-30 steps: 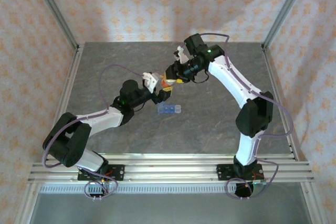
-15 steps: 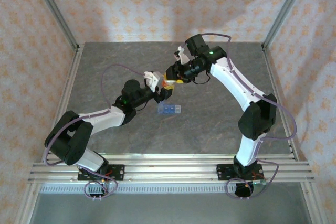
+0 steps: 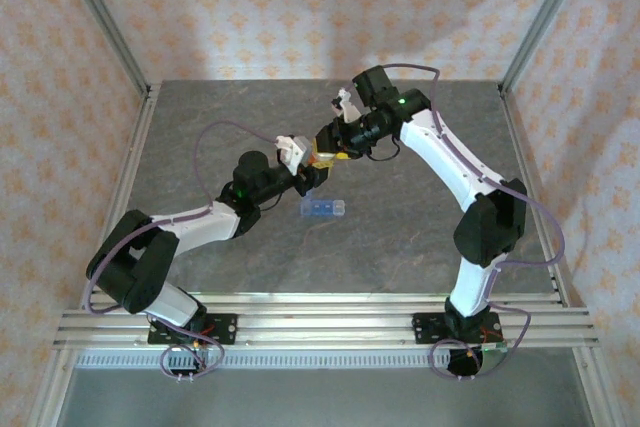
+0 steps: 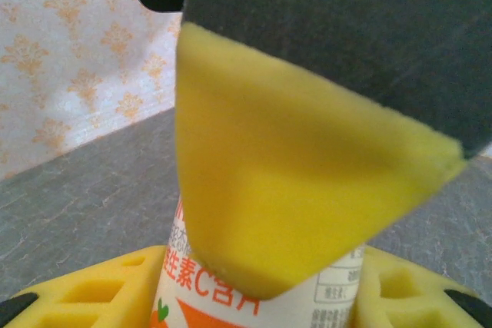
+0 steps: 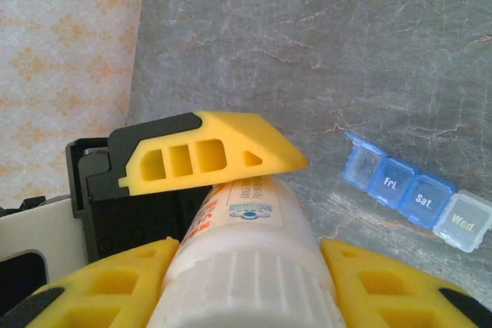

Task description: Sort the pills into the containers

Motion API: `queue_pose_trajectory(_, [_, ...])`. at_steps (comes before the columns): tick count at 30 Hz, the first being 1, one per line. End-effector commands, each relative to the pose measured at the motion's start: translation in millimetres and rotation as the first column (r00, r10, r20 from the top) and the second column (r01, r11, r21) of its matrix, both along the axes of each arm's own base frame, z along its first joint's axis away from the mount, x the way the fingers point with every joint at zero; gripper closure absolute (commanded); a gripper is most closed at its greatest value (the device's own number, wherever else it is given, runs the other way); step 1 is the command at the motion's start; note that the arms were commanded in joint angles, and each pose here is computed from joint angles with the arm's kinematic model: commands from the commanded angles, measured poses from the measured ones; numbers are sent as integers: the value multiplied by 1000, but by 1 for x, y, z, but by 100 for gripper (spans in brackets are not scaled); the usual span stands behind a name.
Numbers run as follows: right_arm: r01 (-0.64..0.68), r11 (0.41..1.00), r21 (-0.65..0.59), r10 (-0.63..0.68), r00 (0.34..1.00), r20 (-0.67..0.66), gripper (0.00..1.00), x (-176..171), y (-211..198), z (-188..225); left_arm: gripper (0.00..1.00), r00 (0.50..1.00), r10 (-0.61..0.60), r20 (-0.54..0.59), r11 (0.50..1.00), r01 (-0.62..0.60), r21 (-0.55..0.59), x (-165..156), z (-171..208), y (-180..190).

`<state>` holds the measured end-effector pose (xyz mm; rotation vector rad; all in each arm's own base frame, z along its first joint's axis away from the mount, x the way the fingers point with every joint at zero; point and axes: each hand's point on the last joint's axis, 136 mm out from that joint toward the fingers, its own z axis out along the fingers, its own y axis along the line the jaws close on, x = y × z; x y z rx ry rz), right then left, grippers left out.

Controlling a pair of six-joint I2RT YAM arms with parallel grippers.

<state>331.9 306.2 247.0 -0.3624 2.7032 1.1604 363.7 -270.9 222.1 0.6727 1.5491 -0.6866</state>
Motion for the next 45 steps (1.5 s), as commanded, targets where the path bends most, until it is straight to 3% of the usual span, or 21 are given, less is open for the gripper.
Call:
queue_pose_trajectory(1, [-27, 999, 19, 27, 1000, -3, 71, -11, 3, 6, 68, 998, 15, 54, 997, -11, -79, 7, 33, -2])
queue_pose_trajectory(9, [30, 1000, 5, -30, 999, 39, 36, 3, -5, 14, 92, 999, -1, 45, 997, 4, -71, 4, 39, -3])
queue_pose_trajectory(19, [96, 994, 50, -102, 986, 131, 18, 8, -23, 50, 100, 999, 24, 32, 998, -21, -66, 3, 36, 2])
queue_pose_trajectory(28, [236, 968, 87, -248, 955, 164, 17, 20, -51, 64, 100, 998, 60, 2, 997, -60, -52, 3, 31, 10])
queue_pose_trajectory(33, [416, 899, 135, -436, 876, 204, 19, 39, -68, 68, 100, 999, 21, -35, 999, -22, -27, 0, 28, 6])
queue_pose_trajectory(37, [501, 828, 253, -552, 807, 209, 19, 47, -75, 81, 100, 998, 40, -53, 998, -42, -39, 1, 32, 9])
queue_pose_trajectory(40, [523, 796, 305, -588, 787, 188, 19, 49, -72, 86, 100, 997, 34, -66, 998, -38, -55, 1, 35, 8])
queue_pose_trajectory(45, [514, 802, 303, -576, 799, 169, 19, 48, -57, 81, 100, 996, 26, -85, 997, -32, -76, 4, 37, 6])
